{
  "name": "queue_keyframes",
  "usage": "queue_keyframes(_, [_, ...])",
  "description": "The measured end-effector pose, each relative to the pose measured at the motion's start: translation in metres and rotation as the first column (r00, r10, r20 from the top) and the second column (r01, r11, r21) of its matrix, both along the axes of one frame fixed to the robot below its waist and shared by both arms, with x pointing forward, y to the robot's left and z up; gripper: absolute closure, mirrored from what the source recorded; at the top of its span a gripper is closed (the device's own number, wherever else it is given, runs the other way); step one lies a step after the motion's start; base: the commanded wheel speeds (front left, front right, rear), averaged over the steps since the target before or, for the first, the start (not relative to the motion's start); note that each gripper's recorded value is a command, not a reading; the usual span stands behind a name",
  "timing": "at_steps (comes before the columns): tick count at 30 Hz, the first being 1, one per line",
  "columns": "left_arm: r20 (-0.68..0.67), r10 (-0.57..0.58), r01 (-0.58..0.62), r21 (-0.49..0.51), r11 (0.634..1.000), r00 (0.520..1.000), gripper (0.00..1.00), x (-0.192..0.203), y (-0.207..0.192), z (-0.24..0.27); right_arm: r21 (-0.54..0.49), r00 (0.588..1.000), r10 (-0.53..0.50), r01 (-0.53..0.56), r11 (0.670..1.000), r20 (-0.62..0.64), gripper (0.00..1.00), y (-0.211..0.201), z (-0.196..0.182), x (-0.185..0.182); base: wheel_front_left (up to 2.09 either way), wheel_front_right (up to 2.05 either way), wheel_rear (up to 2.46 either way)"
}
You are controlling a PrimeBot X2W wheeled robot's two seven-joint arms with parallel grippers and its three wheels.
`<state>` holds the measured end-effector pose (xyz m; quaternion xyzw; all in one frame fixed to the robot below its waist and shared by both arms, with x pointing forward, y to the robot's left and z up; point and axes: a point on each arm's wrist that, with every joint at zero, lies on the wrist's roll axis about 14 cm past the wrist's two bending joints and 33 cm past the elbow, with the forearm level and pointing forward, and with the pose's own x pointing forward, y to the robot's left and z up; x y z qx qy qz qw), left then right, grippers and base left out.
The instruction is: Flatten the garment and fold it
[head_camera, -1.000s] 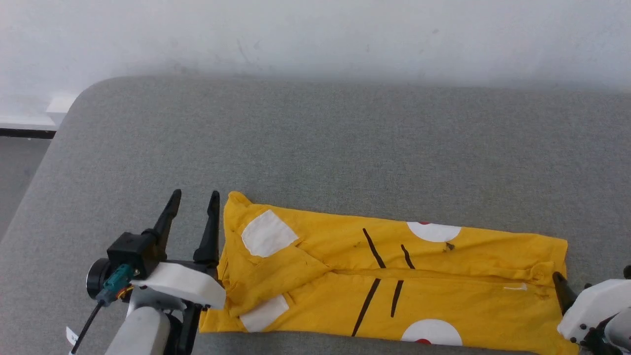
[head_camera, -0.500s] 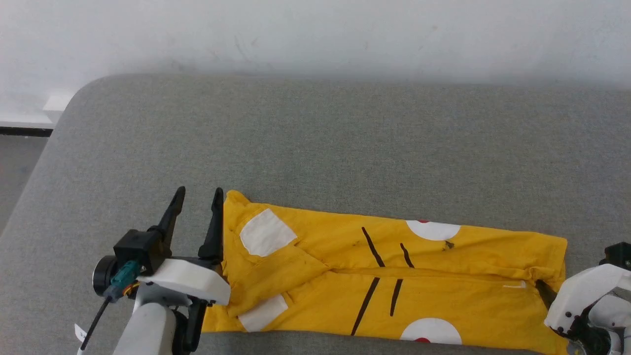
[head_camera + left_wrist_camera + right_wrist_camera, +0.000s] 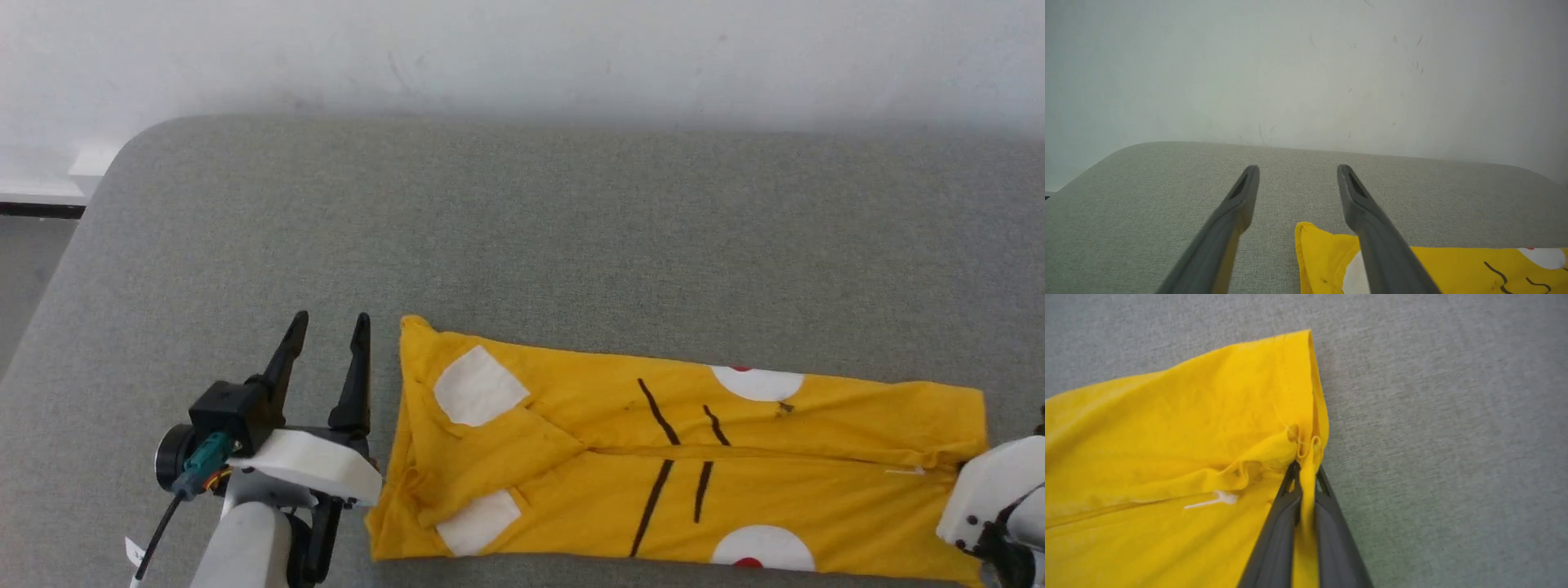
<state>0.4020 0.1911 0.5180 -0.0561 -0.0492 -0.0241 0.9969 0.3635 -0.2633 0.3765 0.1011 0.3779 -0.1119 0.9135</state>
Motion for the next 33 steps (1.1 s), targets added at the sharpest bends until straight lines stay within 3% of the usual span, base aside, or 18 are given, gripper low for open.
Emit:
queue_keyframes(4, [-0.007,0.001,-0.001,0.004,1.000,1.000,0.00,0.001,0.001,-0.003,-0.137,0.996,-0.073,0.078,0.988,0.046,1.00,-0.043,0.014,-0.003,0.00,0.00,0.00])
queue_keyframes(10, [-0.013,-0.002,0.002,0.002,1.000,1.000,0.00,0.001,0.000,-0.005,-0.246,0.991,-0.115,0.127,0.961,0.063,1.00,-0.079,0.022,-0.011,0.00,0.00,0.00])
queue_keyframes(18, [-0.003,0.004,-0.004,0.000,1.000,1.000,0.00,0.000,0.001,-0.002,-0.265,0.996,-0.059,0.073,0.961,0.060,1.00,-0.069,0.026,-0.010,0.00,0.00,0.00])
queue_keyframes(23, [0.012,0.011,-0.011,0.002,1.000,1.000,0.00,-0.002,0.005,0.003,-0.249,0.995,0.037,-0.014,0.968,0.091,1.00,-0.037,0.053,-0.005,0.00,0.00,0.00])
queue_keyframes(27, [0.025,0.017,-0.017,0.009,1.000,1.000,0.00,-0.004,0.007,0.008,-0.196,0.975,0.175,-0.147,0.969,0.134,1.00,0.015,0.086,-0.003,0.00,0.00,0.00])
queue_keyframes(30, [0.028,0.020,-0.021,0.007,1.000,0.999,0.00,-0.005,0.007,0.008,-0.163,0.931,0.319,-0.292,0.942,0.176,1.00,0.067,0.110,-0.002,0.00,0.00,0.00])
queue_keyframes(33, [0.027,0.026,-0.026,0.009,1.000,0.999,0.00,-0.006,0.009,0.008,-0.150,0.846,0.478,-0.454,0.878,0.235,1.00,0.127,0.134,-0.003,0.00,0.00,0.00])
